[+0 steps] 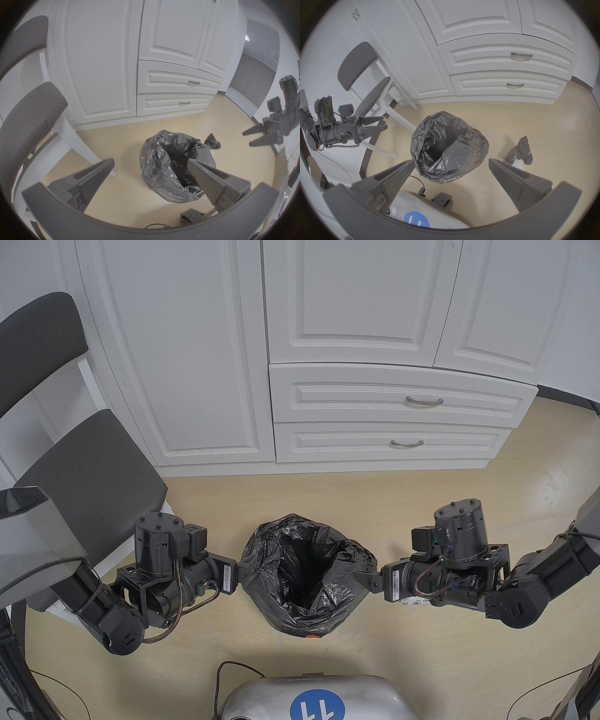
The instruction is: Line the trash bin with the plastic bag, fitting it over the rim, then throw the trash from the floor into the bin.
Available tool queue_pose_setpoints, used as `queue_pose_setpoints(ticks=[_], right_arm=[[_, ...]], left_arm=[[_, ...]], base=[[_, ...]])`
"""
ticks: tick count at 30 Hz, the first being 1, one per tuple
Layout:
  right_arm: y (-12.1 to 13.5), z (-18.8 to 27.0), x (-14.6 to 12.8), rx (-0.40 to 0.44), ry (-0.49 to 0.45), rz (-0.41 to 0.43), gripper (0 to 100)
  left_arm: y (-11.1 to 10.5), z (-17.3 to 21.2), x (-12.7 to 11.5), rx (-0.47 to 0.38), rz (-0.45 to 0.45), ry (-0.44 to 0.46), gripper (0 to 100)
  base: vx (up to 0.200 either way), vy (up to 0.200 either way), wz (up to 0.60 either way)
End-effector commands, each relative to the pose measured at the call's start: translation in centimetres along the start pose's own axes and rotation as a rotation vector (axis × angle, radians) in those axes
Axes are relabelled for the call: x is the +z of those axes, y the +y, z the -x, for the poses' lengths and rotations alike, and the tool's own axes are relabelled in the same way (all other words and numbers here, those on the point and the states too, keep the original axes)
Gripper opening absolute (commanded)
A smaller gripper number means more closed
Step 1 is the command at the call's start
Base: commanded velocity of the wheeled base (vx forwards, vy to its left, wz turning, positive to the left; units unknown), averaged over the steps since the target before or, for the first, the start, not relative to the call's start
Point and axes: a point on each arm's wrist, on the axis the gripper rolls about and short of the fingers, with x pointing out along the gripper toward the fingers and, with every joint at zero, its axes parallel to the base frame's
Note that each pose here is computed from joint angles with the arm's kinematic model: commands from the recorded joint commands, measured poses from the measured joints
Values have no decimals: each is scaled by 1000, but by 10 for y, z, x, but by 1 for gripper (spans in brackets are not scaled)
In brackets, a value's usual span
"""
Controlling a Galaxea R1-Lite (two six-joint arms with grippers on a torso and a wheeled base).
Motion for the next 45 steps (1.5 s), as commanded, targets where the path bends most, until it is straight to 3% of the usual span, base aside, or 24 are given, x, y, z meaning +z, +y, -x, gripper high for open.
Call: queue_pose_setpoints(ticks=[1, 5, 12, 18, 25, 30, 34, 45], right_arm=[[-6, 32, 14, 3, -71, -15, 100], [-8, 49, 16, 32, -94, -12, 100], [-21, 28, 8, -16, -49, -25, 100], [-20, 35, 9, -28, -64, 44, 100], [-34, 39, 15, -72, -88, 30, 100], [-38, 43, 18, -84, -101, 36, 100], [-40, 43, 18, -89, -98, 40, 100], [-52, 44, 21, -126, -108, 43, 100]], left_arm=[[1, 8, 2, 6, -37, 10, 100], [2, 17, 1, 63, -75, 24, 100], [-10, 9, 1, 33, -81, 22, 100], [-15, -16, -30, 65, -109, 129, 100], [-22, -46, -60, 92, -134, 204, 100], [-24, -60, -60, 95, -127, 192, 100], [-19, -62, -63, 109, -123, 204, 100], [19, -67, -76, 194, -87, 259, 100]], base=[[0, 0, 0], [0, 0, 0], [0, 0, 0], [0, 0, 0], [0, 0, 0], [0, 0, 0], [0, 0, 0], [0, 0, 0]])
